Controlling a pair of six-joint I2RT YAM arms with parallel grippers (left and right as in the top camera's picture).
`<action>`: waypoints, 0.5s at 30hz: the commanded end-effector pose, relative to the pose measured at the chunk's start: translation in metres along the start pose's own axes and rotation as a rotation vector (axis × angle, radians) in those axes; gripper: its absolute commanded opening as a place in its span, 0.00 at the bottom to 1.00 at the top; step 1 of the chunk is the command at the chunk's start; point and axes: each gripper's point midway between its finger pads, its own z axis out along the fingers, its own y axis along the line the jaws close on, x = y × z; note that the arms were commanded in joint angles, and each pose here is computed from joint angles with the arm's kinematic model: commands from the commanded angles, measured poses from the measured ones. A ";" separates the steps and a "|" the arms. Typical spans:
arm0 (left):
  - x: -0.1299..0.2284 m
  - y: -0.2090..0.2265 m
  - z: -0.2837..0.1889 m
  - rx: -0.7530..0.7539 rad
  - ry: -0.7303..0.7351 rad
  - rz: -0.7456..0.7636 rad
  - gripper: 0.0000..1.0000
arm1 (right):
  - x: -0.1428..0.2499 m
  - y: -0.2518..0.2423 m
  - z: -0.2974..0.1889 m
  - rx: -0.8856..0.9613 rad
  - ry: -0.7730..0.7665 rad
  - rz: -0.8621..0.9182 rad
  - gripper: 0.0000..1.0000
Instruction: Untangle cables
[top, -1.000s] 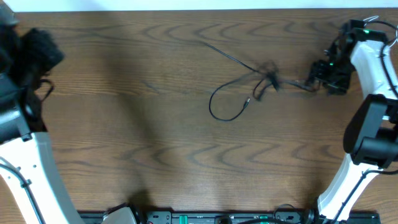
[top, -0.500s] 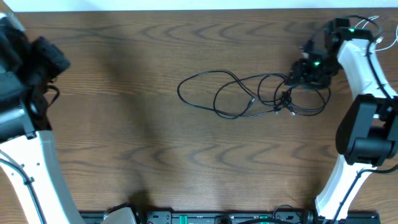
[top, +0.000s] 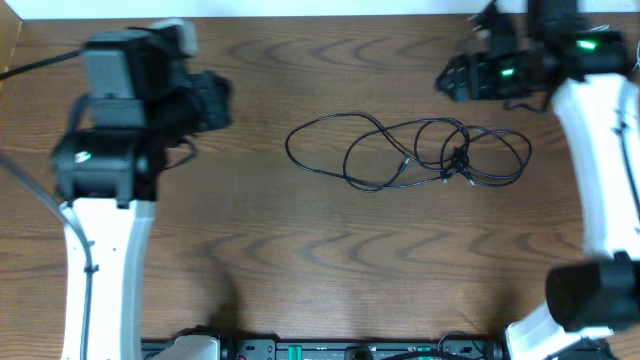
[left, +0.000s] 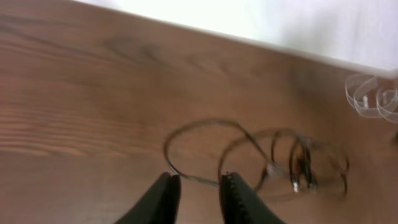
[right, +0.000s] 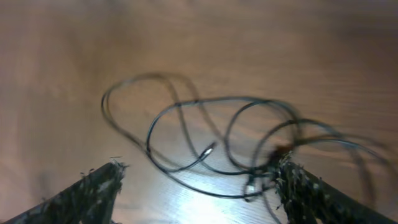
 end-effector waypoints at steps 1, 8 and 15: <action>0.034 -0.019 0.044 0.039 0.153 0.047 0.37 | -0.005 -0.039 -0.023 0.114 -0.051 0.137 0.80; 0.087 -0.073 0.122 0.134 0.348 0.142 0.57 | 0.012 -0.090 -0.039 0.177 -0.020 0.274 0.82; 0.145 -0.117 0.205 0.107 0.479 -0.143 0.64 | 0.017 -0.102 -0.043 0.193 -0.012 0.309 0.82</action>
